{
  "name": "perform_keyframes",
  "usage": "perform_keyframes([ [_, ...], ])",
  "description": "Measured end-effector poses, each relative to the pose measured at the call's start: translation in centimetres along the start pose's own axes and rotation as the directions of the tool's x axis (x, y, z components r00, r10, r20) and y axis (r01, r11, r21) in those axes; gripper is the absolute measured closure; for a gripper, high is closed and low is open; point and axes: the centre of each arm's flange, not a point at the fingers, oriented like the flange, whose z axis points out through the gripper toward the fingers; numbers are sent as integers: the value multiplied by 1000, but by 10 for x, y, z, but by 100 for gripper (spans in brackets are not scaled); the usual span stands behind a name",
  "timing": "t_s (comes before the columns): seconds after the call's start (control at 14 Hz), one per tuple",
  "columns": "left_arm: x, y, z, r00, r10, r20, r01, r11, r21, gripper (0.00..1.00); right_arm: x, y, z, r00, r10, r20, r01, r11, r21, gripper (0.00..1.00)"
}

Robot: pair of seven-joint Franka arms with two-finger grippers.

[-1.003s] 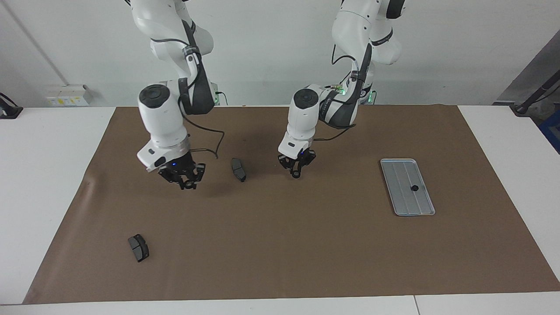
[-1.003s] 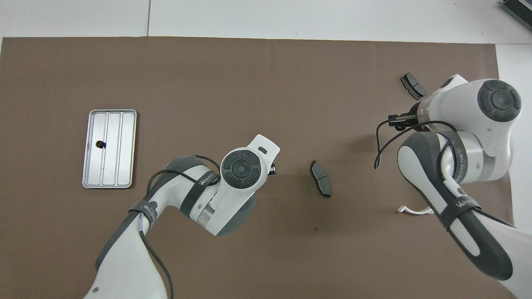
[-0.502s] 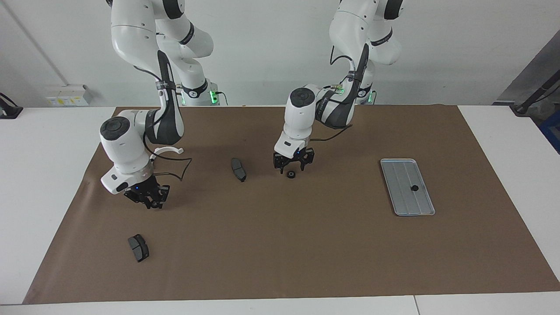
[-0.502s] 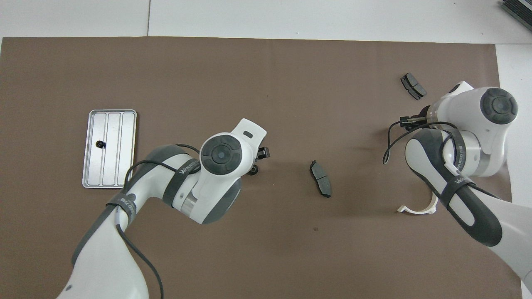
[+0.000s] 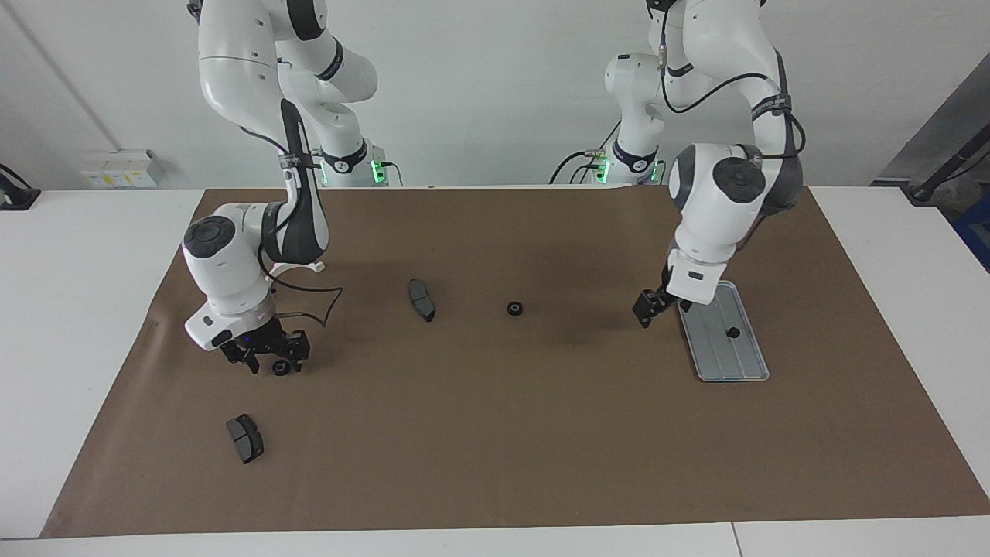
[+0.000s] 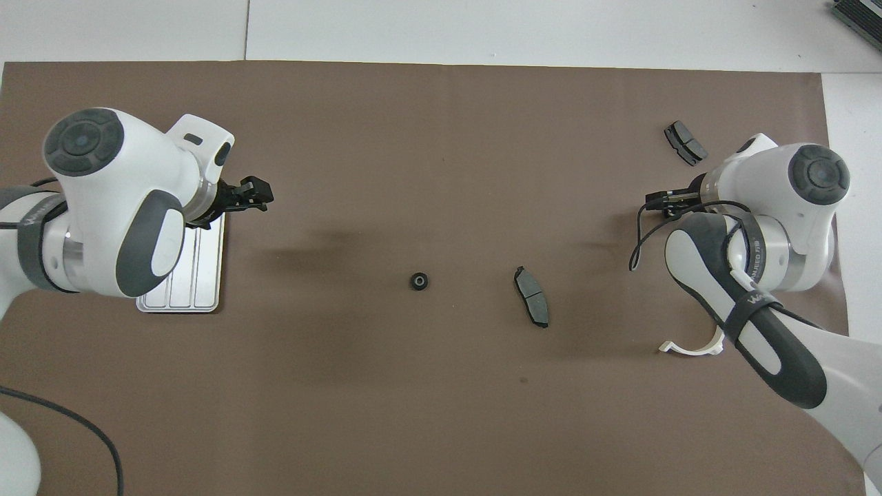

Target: Place bearing gear from tray to pile

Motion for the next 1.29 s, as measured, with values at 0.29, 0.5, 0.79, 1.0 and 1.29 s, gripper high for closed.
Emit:
perform_keyframes([
  [0.29, 30, -106, 16, 992, 121, -28, -121, 993, 3, 4, -6, -115, -62, 1000, 6, 15, -7, 999, 32, 0],
  [0.5, 28, -123, 35, 985, 161, -55, -161, 987, 6, 5, -28, -204, -80, 1000, -8, 26, 6, 999, 50, 0],
  [0.79, 19, -122, 75, 984, 170, -47, -170, 985, 7, 11, -69, -310, -77, 999, -8, 37, 6, 997, 71, 0],
  [1.0, 17, -122, 86, 985, 171, -38, -171, 985, 8, 18, -97, -369, -62, 1000, -17, 18, 15, 995, 98, 0],
  [1.29, 8, -125, 103, 985, 169, -23, -168, 986, 9, 30, -129, -427, -23, 1000, -17, 11, 16, 993, 117, 0],
])
